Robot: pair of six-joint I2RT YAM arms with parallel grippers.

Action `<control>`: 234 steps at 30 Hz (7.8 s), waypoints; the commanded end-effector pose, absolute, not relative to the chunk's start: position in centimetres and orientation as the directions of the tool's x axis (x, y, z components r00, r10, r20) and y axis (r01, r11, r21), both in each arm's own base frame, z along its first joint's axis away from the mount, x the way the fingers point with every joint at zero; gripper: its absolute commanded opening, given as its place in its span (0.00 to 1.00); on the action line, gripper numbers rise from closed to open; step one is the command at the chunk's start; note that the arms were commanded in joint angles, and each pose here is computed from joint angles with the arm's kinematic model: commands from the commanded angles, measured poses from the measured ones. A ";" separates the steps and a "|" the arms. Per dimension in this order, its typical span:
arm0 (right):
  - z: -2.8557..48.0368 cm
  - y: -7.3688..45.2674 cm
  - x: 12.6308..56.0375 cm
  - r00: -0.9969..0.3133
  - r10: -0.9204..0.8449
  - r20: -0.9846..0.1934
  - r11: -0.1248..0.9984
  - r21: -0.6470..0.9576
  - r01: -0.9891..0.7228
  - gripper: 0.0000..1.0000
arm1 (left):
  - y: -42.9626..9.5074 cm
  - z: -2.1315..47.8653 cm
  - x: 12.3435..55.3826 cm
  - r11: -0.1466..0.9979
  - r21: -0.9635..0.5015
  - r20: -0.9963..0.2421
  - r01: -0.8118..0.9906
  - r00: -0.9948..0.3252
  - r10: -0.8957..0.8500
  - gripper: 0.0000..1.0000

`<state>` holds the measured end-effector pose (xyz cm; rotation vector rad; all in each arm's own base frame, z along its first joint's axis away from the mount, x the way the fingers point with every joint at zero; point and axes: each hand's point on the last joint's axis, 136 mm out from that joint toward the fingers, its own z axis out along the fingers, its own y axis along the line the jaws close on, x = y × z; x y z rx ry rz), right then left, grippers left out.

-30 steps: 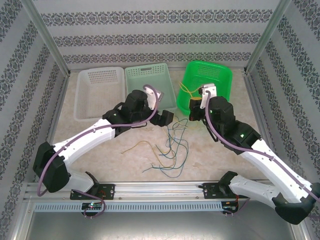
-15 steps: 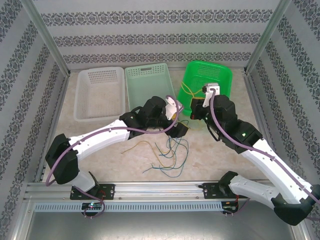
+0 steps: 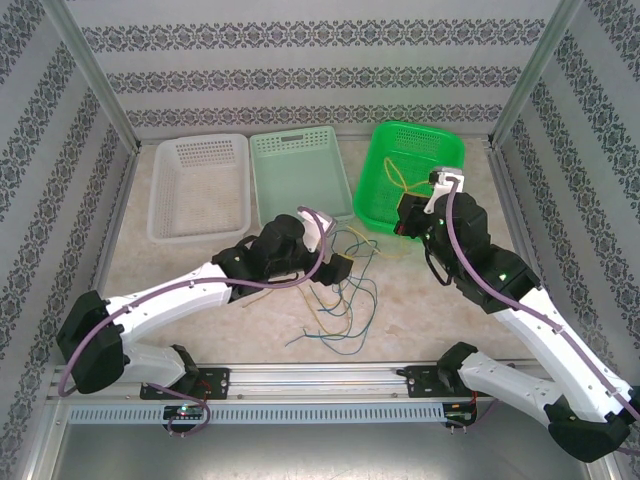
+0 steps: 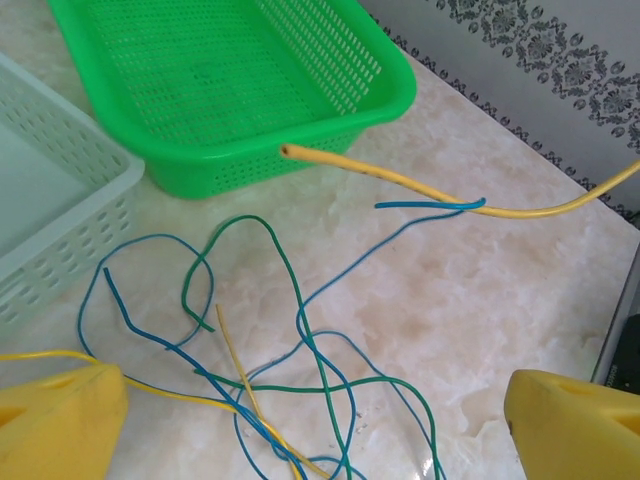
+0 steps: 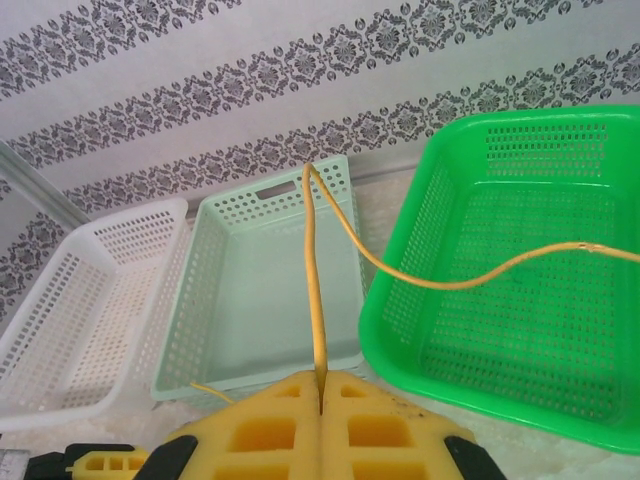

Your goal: Untangle the cables

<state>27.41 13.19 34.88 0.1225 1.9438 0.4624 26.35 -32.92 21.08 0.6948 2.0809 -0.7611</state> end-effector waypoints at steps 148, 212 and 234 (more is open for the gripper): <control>34.9 15.0 28.7 -0.355 0.420 -0.835 0.819 0.517 -0.248 0.00 | -32.3 28.8 29.4 0.680 -0.446 -0.804 0.582 -0.594 -0.020 1.00; 32.1 23.1 29.1 -0.196 0.014 -0.980 0.844 0.117 -0.523 0.00 | -31.6 35.1 40.7 -0.437 -0.899 0.195 -0.006 -0.900 -0.391 0.96; 31.0 21.1 25.4 -0.306 0.009 -0.952 0.812 0.185 -0.553 0.00 | -31.9 32.1 41.0 -0.313 -0.950 0.137 0.004 -0.893 -0.428 0.00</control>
